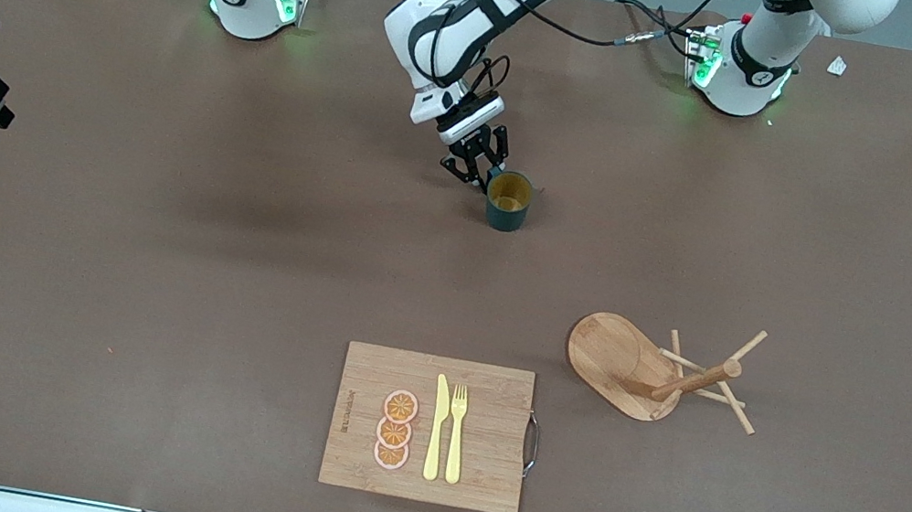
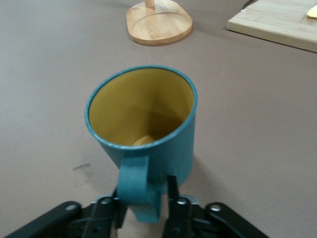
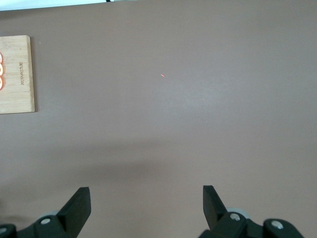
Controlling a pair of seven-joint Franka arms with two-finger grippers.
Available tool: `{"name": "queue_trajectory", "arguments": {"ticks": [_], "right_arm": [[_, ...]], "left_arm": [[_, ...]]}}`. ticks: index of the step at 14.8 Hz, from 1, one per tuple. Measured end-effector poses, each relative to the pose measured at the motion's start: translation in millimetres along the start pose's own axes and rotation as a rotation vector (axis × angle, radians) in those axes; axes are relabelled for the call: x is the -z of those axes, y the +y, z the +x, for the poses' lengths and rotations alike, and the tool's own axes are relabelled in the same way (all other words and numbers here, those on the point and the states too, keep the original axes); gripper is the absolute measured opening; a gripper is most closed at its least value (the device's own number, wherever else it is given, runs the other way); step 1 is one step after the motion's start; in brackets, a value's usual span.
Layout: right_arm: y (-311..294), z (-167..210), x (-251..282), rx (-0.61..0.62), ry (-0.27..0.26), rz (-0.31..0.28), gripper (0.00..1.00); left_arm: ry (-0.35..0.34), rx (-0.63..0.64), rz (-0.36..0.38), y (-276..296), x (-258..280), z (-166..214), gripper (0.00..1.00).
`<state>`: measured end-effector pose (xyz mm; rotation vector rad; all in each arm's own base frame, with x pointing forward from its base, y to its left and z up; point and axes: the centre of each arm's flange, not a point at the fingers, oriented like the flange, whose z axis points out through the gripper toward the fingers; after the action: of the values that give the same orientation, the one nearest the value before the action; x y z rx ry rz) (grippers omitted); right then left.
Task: Pass cup and hang on rack
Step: 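Close the left gripper on the mug handle and lift the mug, then carry the mug with the left gripper onto a peg of the wooden rack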
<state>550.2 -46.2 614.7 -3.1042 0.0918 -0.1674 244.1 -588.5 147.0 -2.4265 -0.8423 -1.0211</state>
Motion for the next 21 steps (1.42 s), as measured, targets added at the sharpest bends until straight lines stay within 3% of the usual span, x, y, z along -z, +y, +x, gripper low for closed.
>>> {"name": "queue_trajectory", "arguments": {"ticks": [1, 6, 8, 10, 16, 18, 21], "right_arm": [[0, 0, -1, 0.000, -0.003, -0.001, 1.00], [8, 0, 2, 0.008, -0.001, -0.012, 1.00], [17, -3, 6, 0.008, -0.022, -0.016, 1.00], [21, -6, 13, 0.011, -0.044, -0.019, 1.00], [15, -7, 23, 0.026, -0.042, -0.022, 1.00], [15, -7, 22, 0.026, -0.047, -0.022, 1.00], [15, -9, 22, 0.027, -0.061, -0.022, 1.00]], "left_arm": [[0.009, -0.007, -0.010, 0, -1, -2, 0.22], [0.014, -0.012, -0.021, 3, -1, -3, 0.21], [-0.022, -0.008, -0.025, 14, 3, 13, 0.21], [-0.149, 0.026, -0.021, 34, 19, 55, 0.21], [-0.590, 0.144, -0.032, 53, 57, 252, 0.21], [-0.721, 0.176, -0.044, 50, 55, 301, 0.21], [-0.973, 0.211, -0.082, 40, 36, 377, 0.21]]}}
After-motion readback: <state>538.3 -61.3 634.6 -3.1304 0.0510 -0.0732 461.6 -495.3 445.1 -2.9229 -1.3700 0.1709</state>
